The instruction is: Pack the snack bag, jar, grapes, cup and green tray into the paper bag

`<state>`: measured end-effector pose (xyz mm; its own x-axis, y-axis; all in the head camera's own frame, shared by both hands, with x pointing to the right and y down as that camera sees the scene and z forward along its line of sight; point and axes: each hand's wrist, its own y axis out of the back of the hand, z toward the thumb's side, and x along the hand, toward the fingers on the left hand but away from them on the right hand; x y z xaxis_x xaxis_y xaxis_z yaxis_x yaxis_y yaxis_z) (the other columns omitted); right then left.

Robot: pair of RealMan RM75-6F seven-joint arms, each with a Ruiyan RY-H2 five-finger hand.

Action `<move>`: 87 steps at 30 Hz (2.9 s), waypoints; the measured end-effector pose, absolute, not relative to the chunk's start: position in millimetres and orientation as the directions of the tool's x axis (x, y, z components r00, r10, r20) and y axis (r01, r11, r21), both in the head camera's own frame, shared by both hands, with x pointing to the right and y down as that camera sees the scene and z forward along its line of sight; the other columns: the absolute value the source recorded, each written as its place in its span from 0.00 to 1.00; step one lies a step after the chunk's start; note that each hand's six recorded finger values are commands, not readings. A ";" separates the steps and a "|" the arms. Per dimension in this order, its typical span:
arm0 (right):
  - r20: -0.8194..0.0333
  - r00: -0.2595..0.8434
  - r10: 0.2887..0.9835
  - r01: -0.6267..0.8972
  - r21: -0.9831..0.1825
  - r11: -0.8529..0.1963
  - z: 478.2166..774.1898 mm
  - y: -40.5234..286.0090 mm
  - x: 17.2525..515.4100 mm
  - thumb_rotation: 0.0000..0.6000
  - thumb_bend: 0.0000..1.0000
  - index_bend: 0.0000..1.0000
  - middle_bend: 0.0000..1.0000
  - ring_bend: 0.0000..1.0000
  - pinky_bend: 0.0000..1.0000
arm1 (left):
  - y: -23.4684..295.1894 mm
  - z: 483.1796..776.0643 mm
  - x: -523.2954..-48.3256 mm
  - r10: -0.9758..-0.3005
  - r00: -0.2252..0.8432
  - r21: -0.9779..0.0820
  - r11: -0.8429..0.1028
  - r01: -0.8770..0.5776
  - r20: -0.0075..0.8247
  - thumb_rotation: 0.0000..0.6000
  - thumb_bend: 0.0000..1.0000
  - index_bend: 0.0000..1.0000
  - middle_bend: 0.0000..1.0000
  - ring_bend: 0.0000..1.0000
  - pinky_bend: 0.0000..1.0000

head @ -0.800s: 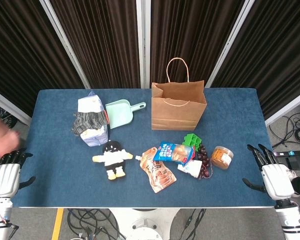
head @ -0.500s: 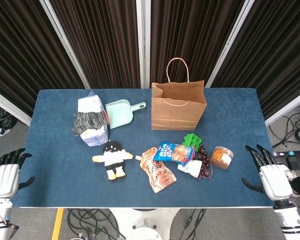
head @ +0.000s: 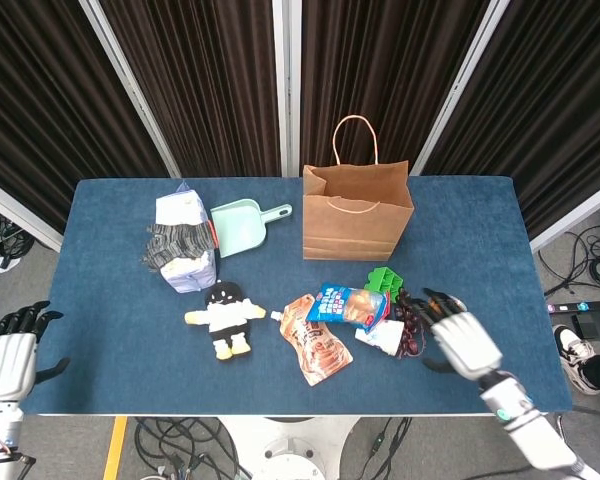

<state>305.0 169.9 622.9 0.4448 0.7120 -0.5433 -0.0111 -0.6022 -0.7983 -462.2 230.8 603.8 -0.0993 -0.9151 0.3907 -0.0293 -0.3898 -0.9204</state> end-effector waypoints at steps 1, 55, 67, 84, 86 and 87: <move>-0.547 0.460 0.700 -0.020 -0.794 -0.608 628.3 166.3 294.2 1.00 0.08 0.02 0.15 0.00 0.12 | 231.3 603.5 -463.7 -0.915 -0.103 -0.921 -0.390 -0.030 0.391 1.00 0.12 0.37 0.29 0.21 0.22; 0.030 0.458 0.889 0.405 -0.896 -0.179 499.0 13.0 249.2 1.00 0.41 0.62 0.52 0.42 0.71 | 231.1 606.1 -473.5 -0.910 -0.116 -0.917 -0.393 -0.060 0.398 1.00 0.12 0.37 0.29 0.21 0.22; -0.188 0.372 0.909 0.245 -0.925 -0.292 533.5 -60.8 235.9 1.00 0.41 0.58 0.49 0.41 0.68 | 235.9 608.6 -477.8 -0.899 -0.139 -0.910 -0.409 -0.067 0.414 1.00 0.11 0.37 0.29 0.21 0.22; -0.433 0.304 0.849 0.105 -0.870 -0.482 582.6 -92.3 213.3 1.00 0.32 0.28 0.34 0.21 0.46 | 241.3 614.9 -481.3 -0.886 -0.158 -0.900 -0.428 -0.081 0.436 1.00 0.11 0.37 0.29 0.21 0.22; -0.447 0.301 0.842 0.100 -0.864 -0.494 585.3 -92.3 212.0 1.00 0.25 0.17 0.28 0.13 0.36 | 241.2 615.3 -481.3 -0.886 -0.159 -0.900 -0.428 -0.082 0.435 1.00 0.12 0.37 0.29 0.21 0.22; -0.455 0.301 0.838 0.096 -0.860 -0.502 586.6 -92.0 210.9 1.00 0.23 0.11 0.24 0.09 0.31 | 240.9 615.2 -481.5 -0.887 -0.159 -0.901 -0.427 -0.082 0.434 1.00 0.12 0.37 0.29 0.21 0.22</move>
